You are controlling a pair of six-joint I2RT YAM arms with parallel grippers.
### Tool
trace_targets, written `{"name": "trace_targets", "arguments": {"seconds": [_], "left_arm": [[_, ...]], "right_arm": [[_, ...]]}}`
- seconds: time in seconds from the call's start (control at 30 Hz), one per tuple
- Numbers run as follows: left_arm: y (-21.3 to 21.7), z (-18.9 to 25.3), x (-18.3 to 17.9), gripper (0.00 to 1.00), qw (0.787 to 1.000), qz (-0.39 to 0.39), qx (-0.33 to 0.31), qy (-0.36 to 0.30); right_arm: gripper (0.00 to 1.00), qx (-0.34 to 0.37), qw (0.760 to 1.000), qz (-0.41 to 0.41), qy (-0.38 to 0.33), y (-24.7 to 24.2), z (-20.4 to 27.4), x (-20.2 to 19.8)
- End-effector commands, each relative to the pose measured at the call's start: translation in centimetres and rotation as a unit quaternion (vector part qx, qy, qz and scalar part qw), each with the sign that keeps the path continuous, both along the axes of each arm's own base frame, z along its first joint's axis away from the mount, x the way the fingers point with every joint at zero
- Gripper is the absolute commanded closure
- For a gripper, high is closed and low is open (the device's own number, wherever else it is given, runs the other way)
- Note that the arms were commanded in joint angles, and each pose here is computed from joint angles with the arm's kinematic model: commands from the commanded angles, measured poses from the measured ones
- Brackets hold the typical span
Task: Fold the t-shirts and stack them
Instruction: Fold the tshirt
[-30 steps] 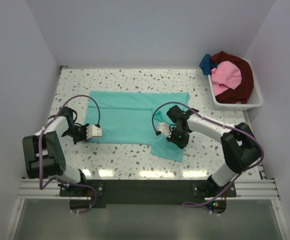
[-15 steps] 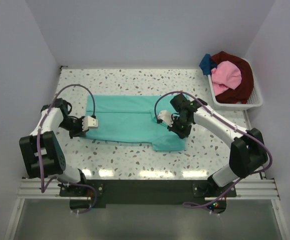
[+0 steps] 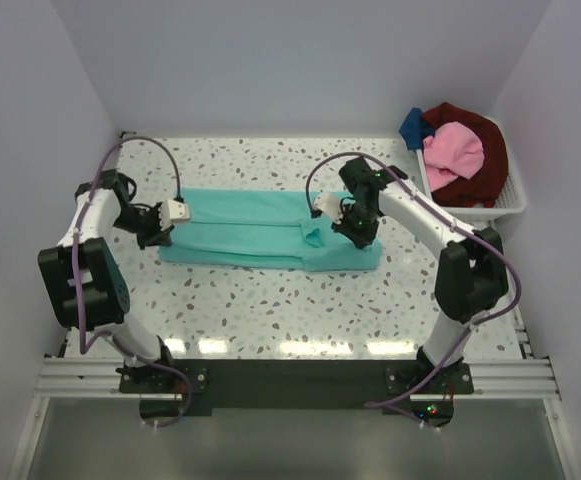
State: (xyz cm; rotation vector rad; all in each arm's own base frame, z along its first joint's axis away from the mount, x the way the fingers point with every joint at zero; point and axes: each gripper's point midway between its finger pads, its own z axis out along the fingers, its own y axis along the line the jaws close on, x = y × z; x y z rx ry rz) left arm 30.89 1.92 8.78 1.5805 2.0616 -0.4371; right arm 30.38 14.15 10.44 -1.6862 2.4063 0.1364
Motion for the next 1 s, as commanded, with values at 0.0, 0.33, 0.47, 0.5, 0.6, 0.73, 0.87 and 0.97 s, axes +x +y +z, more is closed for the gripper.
{"name": "trace_targets", "arguments": {"seconds": [0.0, 0.33, 0.47, 0.5, 0.6, 0.73, 0.87, 0.97], "left_arm": [[-0.2, 1.4, 1.8, 1.0, 0.999, 0.021, -0.028, -0.007], [0.9, 1.8, 5.8, 1.0, 0.998, 0.045, -0.03, -0.022], [1.2, 1.1, 7.0, 1.0, 0.998, 0.054, -0.032, -0.02], [1.3, 1.2, 7.4, 1.0, 0.997, 0.058, -0.034, -0.024], [1.2, 1.2, 8.4, 1.0, 0.996, 0.067, -0.045, -0.026], [1.2, 1.3, 9.5, 1.0, 0.995, 0.075, -0.053, -0.026], [1.6, 0.7, 10.2, 1.0, 0.996, 0.077, -0.049, -0.024], [1.8, 0.1, 10.5, 1.0, 0.996, 0.079, -0.047, -0.019]], "right_arm": [[1.0, -0.002, 1.0, 0.01, -0.014, -0.2, 1.5, 1.9], [1.0, -0.004, 1.0, 0.016, -0.021, 0.1, 1.8, 4.7], [1.0, -0.01, 1.0, 0.016, -0.016, 0.0, 0.9, 5.5], [1.0, -0.011, 1.0, 0.014, -0.017, -0.1, 0.8, 5.8], [1.0, -0.015, 1.0, 0.01, -0.014, -0.3, 0.5, 6.3], [1.0, -0.014, 1.0, 0.007, -0.021, -0.4, 0.9, 7.0], [1.0, -0.015, 1.0, 0.008, -0.016, -0.2, 0.9, 7.4], [1.0, -0.018, 1.0, 0.007, -0.017, -0.2, 0.7, 8.1]]}}
